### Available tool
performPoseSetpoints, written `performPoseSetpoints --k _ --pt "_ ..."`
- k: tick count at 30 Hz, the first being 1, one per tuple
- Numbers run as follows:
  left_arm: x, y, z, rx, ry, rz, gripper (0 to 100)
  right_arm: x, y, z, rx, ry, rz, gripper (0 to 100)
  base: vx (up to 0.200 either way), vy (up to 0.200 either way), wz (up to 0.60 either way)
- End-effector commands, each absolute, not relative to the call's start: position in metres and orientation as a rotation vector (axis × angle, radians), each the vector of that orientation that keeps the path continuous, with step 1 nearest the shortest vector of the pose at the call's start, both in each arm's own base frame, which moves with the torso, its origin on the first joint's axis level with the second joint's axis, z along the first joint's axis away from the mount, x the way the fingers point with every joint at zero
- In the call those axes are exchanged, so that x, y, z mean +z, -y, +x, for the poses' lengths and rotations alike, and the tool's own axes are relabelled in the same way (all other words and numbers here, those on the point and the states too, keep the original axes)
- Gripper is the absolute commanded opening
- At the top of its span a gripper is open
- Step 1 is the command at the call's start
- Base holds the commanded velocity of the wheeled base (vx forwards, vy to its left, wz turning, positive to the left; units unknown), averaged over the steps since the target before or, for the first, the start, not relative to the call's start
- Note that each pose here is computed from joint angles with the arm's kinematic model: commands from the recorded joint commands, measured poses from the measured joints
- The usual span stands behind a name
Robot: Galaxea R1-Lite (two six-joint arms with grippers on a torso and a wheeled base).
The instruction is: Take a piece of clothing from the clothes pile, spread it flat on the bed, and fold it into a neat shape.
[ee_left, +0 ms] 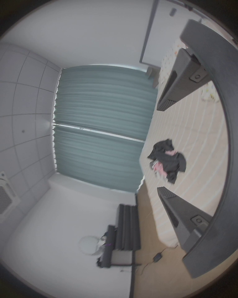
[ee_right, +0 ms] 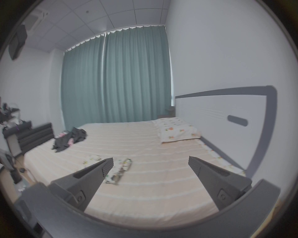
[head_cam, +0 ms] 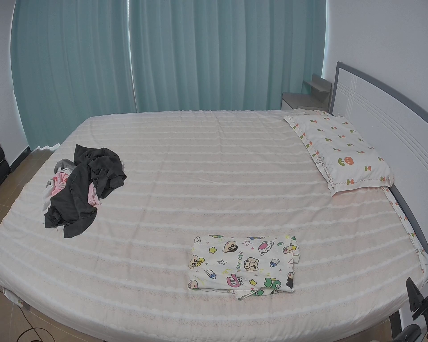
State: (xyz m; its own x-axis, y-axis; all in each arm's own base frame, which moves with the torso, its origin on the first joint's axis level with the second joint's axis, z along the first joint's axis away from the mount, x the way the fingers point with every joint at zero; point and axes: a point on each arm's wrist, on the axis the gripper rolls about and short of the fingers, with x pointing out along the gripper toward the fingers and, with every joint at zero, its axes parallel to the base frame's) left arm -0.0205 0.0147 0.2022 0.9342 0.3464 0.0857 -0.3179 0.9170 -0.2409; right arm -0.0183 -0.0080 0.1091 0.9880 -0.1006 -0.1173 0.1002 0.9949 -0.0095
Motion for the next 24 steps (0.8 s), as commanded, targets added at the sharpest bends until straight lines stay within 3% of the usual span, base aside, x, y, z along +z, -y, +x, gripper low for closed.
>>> performPoseSetpoints --k 1,7,11,16,18,24 --pt "0.178 -0.013 -0.066 0.477 0.272 -0.159 100 0.098 0.008 -0.029 -0.254 -0.142 -0.100 100 0.000 0.000 0.00" --pt "0.163 -0.011 -0.059 0.403 0.224 -0.121 100 0.078 0.001 -0.030 -0.035 -0.103 -0.099 100 0.000 0.000 0.00" --pt "0.133 -0.005 -0.049 0.221 0.170 -0.068 100 0.077 0.001 -0.027 -0.031 -0.060 -0.090 100 0.000 0.000 0.00" --pt "0.108 -0.004 -0.034 0.184 0.137 -0.059 100 0.077 0.001 -0.026 -0.027 -0.047 -0.090 100 0.000 0.000 0.00" --pt "0.086 -0.002 -0.023 0.076 0.098 0.010 100 0.077 0.000 -0.026 0.010 -0.046 -0.092 100 0.000 0.000 0.00" --pt "0.075 0.001 -0.023 -0.065 -0.007 0.021 100 0.077 0.000 -0.026 0.013 -0.045 -0.092 100 0.000 0.000 0.00"
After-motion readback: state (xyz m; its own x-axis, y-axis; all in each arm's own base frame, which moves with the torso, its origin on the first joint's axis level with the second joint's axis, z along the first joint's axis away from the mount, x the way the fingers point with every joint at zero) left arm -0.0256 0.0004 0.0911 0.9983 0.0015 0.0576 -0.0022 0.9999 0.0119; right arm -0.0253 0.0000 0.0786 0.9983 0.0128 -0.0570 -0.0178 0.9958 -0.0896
